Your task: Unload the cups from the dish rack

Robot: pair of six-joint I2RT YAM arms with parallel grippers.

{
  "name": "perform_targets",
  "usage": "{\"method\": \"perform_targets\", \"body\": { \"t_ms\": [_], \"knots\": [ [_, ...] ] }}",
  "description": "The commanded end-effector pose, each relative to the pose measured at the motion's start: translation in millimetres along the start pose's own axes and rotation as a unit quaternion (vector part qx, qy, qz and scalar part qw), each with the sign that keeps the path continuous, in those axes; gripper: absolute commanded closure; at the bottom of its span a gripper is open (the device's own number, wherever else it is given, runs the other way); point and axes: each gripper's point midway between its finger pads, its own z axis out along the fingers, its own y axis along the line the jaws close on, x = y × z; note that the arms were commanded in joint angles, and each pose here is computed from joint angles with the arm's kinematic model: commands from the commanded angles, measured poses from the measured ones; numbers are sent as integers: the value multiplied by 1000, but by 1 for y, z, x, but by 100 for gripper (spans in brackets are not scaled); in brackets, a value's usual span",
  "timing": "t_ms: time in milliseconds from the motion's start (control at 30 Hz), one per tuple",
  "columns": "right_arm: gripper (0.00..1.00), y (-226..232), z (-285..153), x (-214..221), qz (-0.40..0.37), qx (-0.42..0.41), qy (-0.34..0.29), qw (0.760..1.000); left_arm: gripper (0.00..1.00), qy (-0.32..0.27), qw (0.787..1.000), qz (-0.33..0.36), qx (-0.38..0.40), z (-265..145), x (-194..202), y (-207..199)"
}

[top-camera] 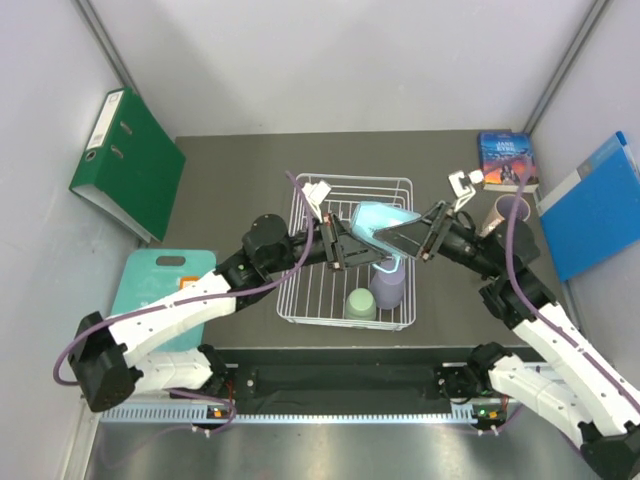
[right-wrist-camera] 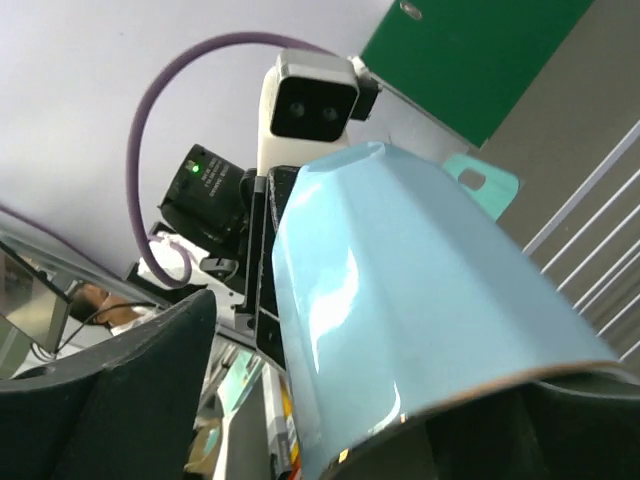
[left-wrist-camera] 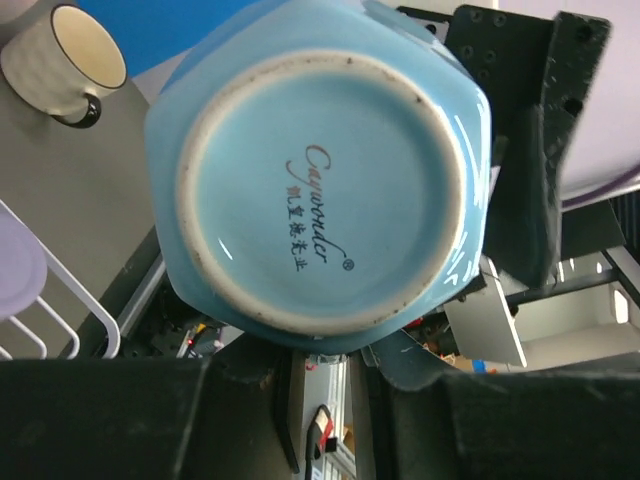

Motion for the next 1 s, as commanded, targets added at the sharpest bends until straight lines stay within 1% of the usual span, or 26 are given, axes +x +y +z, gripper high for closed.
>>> {"method": "perform_targets", "body": {
  "t_ms": [0, 67, 100, 167, 200, 267, 300, 333, 367, 400, 433, 467, 500, 533, 567, 600, 633, 700, 733, 767, 800, 833, 867, 900, 933, 967],
  "knots": [
    [40, 27, 15, -10, -30, -36, -11, 999, 100, 19, 996, 43, 82, 13, 10, -44],
    [60, 24, 15, -13, -35, -23, -21, 999, 100, 18, 996, 45, 77, 15, 11, -41],
    [77, 26, 11, -14, -39, -22, -26, 999, 100, 16, 996, 48, 72, 15, 10, -40],
    [90, 19, 7, -17, -50, 5, -35, 998, 100, 11, 997, 60, 46, 13, 7, -34],
    [100, 24, 4, -22, -66, 7, -42, 997, 100, 8, 997, 66, 37, 13, 5, -33],
    [100, 17, 0, -23, -72, 34, -45, 996, 100, 1, 997, 82, 2, 9, 2, -23],
    [100, 23, -5, -26, -88, 36, -50, 994, 100, -18, 996, 89, -12, 9, -5, -21],
    [100, 18, -9, -29, -90, 56, -56, 993, 100, -26, 995, 93, -23, 7, -8, -17],
    [100, 17, -12, -32, -95, 67, -64, 991, 96, -35, 993, 105, -32, 3, -11, -17],
    [100, 26, -19, -42, -115, 71, -81, 988, 90, -52, 991, 106, -65, 0, -18, -6],
    [100, 27, -23, -48, -123, 83, -93, 984, 63, -60, 988, 110, -85, -3, -21, -1],
    [100, 13, -31, -53, -122, 132, -105, 978, 53, -76, 983, 124, -109, -9, -28, 4],
    [100, 22, -37, -65, -147, 142, -121, 972, 40, -77, 977, 118, -158, -18, -28, 21],
    [100, 16, -45, -77, -156, 178, -143, 961, 21, -117, 965, 121, -200, -26, -43, 33],
    [100, 9, -51, -75, -158, 206, -131, 957, 13, -147, 957, 121, -220, -37, -53, 34],
    [100, 10, -54, -86, -173, 228, -141, 948, 8, -162, 949, 120, -243, -45, -56, 43],
    [100, 3, -61, -95, -179, 259, -156, 936, 6, -201, 936, 117, -264, -59, -67, 45],
    [100, -10, -65, -100, -185, 308, -146, 922, 2, -230, 923, 112, -288, -74, -72, 55],
    [100, -21, -71, -108, -187, 349, -157, 905, 2, -242, 917, 102, -299, -82, -72, 59],
    [100, -31, -75, -110, -189, 377, -151, 894, 3, -262, 905, 100, -320, -90, -78, 65],
    [100, -49, -73, -108, -187, 421, -128, 878, 5, -265, 900, 97, -331, -94, -78, 68],
    [100, -62, -81, -117, -191, 465, -137, 853, 6, -252, 891, 90, -367, -100, -72, 83],
    [100, -76, -76, -121, -191, 497, -128, 837, 8, -261, 881, 89, -384, -105, -77, 83],
    [100, -89, -81, -119, -190, 531, -112, 818, 10, -252, 875, 87, -405, -108, -74, 90],
    [100, -99, -84, -126, -190, 556, -114, 801, 11, -242, 867, 81, -428, -107, -72, 100],
    [100, -116, -78, -128, -185, 579, -103, 788, 13, -227, 857, 80, -456, -113, -67, 106]
  ]
}}
